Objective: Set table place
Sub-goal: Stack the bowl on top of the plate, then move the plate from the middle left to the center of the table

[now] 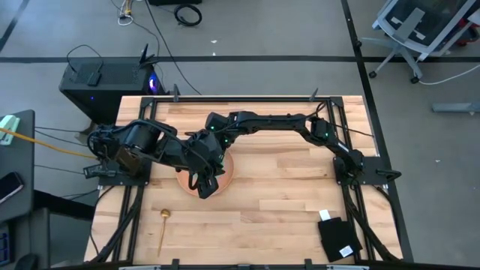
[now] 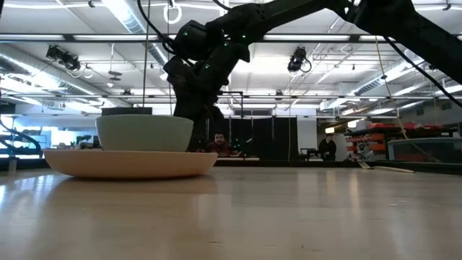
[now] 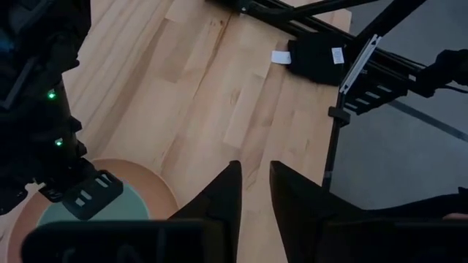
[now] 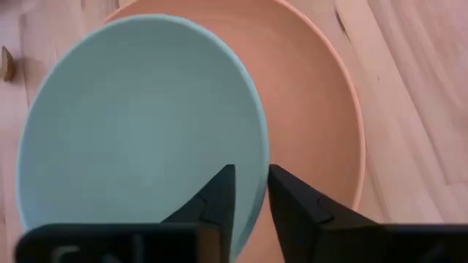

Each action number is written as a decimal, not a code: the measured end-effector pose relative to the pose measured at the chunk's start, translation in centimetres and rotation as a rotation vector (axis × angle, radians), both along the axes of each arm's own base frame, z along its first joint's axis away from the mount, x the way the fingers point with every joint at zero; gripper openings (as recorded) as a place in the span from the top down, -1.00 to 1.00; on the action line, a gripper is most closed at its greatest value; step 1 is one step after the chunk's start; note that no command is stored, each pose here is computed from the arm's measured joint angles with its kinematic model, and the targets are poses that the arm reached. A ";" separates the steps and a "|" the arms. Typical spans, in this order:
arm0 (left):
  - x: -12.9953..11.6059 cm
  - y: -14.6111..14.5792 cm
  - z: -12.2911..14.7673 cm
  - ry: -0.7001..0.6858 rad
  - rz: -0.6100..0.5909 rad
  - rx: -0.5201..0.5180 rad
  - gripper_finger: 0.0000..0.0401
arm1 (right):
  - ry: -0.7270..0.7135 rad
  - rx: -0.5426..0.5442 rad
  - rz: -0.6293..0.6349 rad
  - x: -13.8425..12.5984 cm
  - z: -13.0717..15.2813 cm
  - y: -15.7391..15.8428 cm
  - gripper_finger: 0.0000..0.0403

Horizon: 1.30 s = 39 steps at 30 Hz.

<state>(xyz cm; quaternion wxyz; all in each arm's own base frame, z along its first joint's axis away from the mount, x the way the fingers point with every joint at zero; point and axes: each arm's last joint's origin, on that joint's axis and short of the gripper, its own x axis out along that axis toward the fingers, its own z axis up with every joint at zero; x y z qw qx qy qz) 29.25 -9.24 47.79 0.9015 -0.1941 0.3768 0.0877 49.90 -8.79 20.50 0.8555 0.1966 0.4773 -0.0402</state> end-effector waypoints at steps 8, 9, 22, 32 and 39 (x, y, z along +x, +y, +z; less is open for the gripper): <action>0.0 0.0 0.0 0.005 -0.001 0.003 0.57 | -0.044 -0.024 -0.011 -0.7 2.2 -0.9 0.26; 0.0 0.0 0.0 0.006 -0.001 0.003 0.57 | -0.063 -0.032 -0.011 -1.0 3.1 -1.1 0.24; -1.6 0.2 -0.6 0.114 0.109 0.025 0.58 | -0.162 -0.315 -0.065 -11.3 18.2 -2.4 0.91; -2.5 -0.6 -0.3 0.098 0.096 0.021 0.63 | -0.239 -0.437 -0.056 -20.6 25.8 1.4 0.96; -2.4 0.2 -2.6 0.199 0.131 0.061 0.63 | -0.320 -0.455 0.022 -25.4 27.8 4.9 0.97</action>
